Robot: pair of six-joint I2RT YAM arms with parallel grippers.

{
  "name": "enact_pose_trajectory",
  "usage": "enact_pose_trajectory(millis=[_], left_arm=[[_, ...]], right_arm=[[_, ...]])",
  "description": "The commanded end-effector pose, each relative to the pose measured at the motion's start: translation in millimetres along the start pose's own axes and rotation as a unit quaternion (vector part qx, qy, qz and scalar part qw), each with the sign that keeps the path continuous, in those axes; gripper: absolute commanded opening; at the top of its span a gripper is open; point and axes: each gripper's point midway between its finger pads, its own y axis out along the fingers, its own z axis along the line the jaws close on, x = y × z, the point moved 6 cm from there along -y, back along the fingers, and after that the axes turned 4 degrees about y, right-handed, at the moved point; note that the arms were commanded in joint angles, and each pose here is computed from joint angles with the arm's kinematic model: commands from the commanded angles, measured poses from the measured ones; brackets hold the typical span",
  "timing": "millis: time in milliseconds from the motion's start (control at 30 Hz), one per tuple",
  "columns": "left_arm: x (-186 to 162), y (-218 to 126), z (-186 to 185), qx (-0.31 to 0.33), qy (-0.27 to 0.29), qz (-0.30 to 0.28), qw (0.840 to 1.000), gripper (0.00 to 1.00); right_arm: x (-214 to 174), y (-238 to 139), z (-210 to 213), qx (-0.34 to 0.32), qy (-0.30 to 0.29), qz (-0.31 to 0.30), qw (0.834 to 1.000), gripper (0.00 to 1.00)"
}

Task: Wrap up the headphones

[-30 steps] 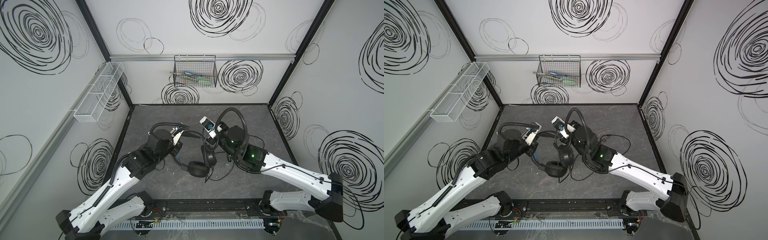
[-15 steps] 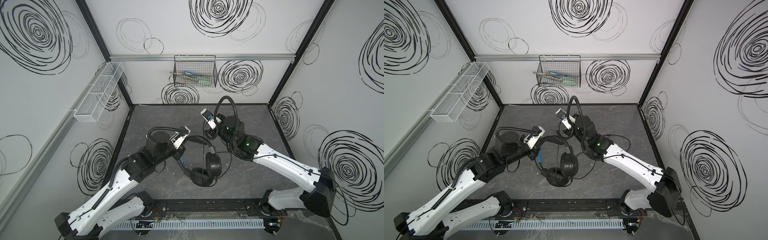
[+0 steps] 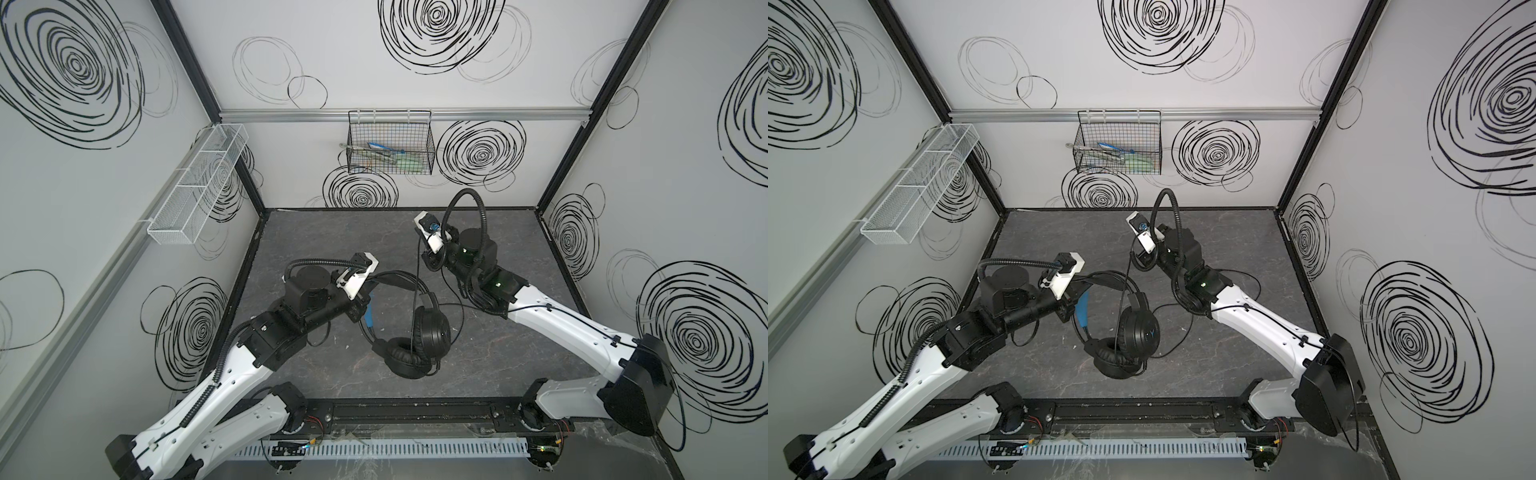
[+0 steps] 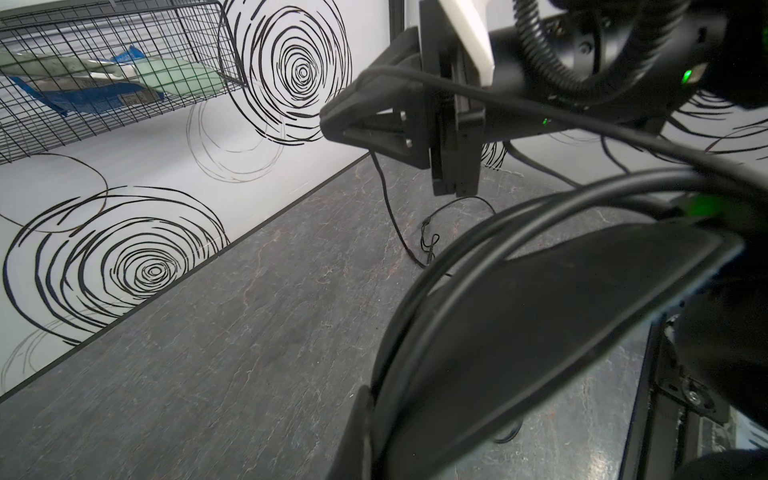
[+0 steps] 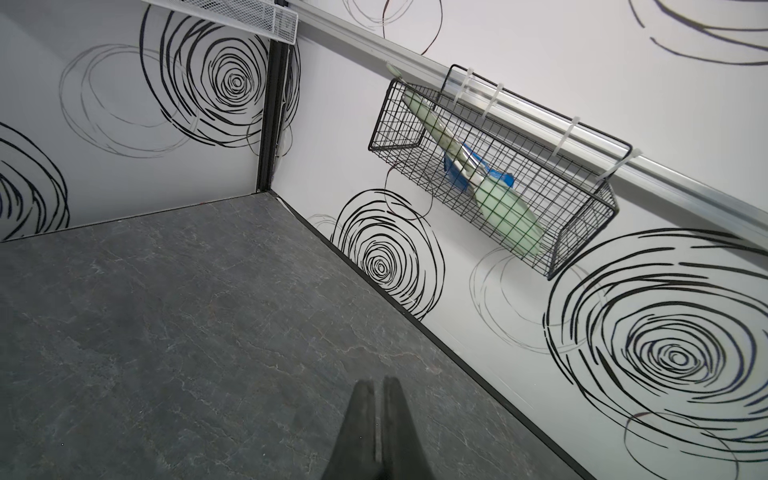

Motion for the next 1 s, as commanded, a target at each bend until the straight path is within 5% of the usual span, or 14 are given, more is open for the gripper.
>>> enact_pose_trajectory(millis=[0, 967], left_arm=[[36, -15, -1, -0.015, -0.017, -0.089, 0.996, 0.0], [61, -28, 0, -0.019, -0.059, -0.162, 0.985, 0.0]], right_arm=[[11, -6, -8, -0.003, 0.021, -0.041, 0.999, 0.06], [-26, -1, -18, 0.005, 0.09, -0.047, 0.995, 0.03]])
